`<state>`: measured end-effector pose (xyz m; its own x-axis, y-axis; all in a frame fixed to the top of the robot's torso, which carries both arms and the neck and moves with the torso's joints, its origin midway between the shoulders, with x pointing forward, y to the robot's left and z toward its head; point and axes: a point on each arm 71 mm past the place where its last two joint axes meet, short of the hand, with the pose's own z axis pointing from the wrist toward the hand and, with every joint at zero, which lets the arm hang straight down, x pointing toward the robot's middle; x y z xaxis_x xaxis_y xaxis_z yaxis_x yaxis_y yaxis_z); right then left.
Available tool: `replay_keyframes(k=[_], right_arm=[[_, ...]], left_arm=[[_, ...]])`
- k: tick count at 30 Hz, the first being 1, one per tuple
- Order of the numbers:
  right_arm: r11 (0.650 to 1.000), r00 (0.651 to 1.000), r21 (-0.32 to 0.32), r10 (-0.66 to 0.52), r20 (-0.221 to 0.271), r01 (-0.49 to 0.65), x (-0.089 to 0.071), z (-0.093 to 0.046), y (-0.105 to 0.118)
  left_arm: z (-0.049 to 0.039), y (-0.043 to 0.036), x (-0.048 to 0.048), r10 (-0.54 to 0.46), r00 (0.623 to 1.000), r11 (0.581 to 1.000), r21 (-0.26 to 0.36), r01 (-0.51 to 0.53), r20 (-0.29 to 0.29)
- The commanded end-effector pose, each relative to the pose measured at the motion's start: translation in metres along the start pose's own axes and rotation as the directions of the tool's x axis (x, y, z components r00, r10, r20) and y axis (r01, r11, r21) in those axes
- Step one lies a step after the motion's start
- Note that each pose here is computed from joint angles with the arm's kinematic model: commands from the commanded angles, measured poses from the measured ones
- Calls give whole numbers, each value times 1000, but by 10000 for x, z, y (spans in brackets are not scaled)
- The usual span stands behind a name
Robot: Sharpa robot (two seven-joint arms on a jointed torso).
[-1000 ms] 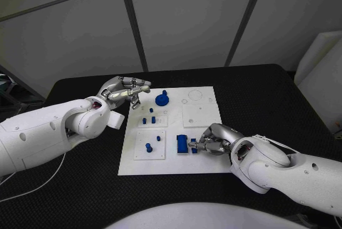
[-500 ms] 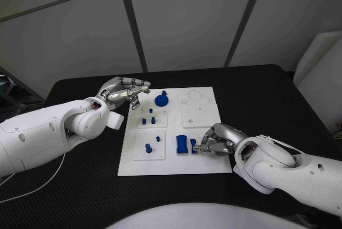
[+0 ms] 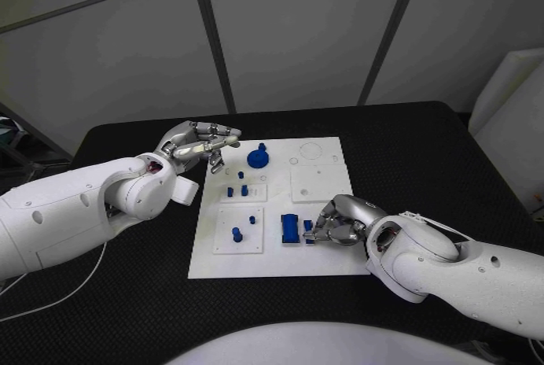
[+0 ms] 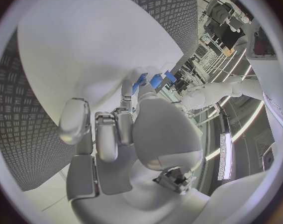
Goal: Assemble the parts on the task board
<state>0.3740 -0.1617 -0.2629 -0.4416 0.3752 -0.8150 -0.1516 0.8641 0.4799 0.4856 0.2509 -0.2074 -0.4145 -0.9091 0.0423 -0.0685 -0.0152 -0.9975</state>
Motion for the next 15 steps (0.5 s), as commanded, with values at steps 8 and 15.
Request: replay_keyframes(k=[8, 15], right_arm=[[999, 999, -15, -35, 12, 35, -16, -23, -5], [997, 999, -78, 22, 41, -18, -47, -57, 44]], left_arm=[[3, -9, 10, -7, 1000, 1000, 4, 7, -10], [6, -4, 5, -7, 1000, 1000, 4, 7, -8]])
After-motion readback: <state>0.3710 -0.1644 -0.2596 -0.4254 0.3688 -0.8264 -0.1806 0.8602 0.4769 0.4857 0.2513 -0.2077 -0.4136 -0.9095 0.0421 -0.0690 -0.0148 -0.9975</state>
